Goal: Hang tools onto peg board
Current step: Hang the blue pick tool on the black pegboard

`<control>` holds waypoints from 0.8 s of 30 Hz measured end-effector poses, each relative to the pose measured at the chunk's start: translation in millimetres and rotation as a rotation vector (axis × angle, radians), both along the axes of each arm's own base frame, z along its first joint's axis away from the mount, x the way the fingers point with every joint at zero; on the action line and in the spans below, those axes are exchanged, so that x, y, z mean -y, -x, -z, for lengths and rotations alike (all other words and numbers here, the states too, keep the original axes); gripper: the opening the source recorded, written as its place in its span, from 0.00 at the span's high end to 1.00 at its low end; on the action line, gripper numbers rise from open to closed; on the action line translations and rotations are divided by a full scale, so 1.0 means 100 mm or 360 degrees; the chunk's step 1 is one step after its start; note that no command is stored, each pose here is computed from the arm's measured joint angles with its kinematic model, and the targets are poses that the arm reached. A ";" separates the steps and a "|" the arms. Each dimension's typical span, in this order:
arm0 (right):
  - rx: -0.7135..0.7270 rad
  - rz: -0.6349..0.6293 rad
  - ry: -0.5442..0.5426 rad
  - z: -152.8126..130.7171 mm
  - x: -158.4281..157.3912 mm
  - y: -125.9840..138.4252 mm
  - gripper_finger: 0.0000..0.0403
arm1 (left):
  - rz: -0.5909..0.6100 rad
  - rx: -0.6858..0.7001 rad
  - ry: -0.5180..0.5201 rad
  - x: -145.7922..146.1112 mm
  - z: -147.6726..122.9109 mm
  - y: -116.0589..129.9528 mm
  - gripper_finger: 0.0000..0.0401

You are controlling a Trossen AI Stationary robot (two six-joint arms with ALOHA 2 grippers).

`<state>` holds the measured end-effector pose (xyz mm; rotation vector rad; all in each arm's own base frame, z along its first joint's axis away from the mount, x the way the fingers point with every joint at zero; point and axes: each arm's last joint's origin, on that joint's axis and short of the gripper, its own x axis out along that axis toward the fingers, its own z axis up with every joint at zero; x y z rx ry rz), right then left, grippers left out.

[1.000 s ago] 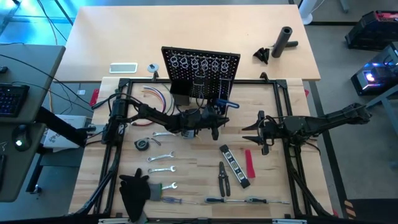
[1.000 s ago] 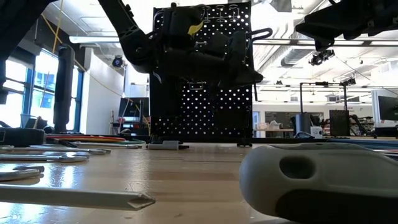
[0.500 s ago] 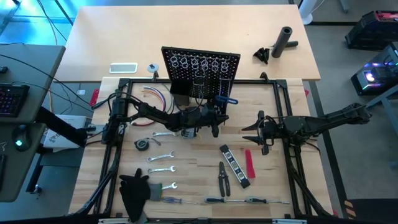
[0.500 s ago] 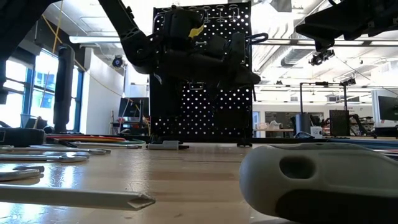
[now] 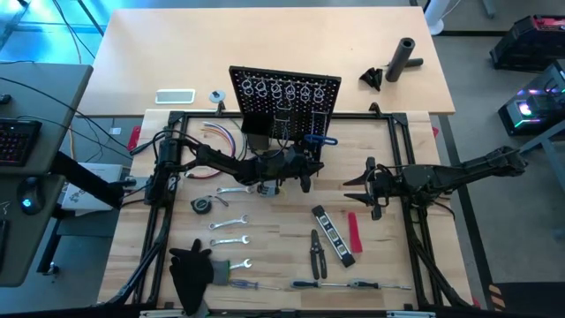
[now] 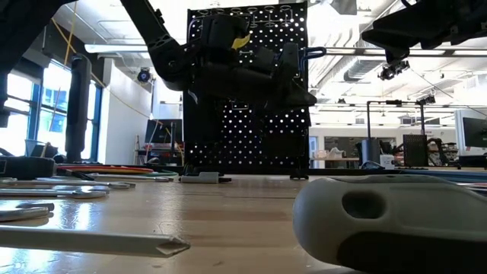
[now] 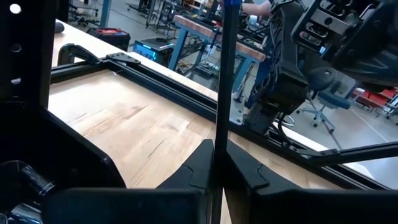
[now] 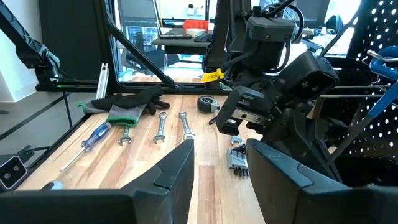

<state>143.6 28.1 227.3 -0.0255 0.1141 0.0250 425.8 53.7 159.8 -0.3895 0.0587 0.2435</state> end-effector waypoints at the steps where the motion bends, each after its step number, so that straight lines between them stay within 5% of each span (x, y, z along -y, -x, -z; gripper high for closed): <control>1: 0.0000 0.0000 0.0000 0.00 0.00 0.00 0.65 | 0.0000 0.0000 0.0002 0.00 0.00 0.00 0.95; 17: -0.0014 0.0014 -0.0054 0.01 0.00 0.00 0.65 | -0.0045 -0.0052 0.0137 0.01 0.05 0.01 0.64; 24: -0.0032 0.0132 -0.0020 0.02 0.04 0.00 0.65 | -0.0027 -0.0086 0.0194 0.12 0.08 0.00 0.59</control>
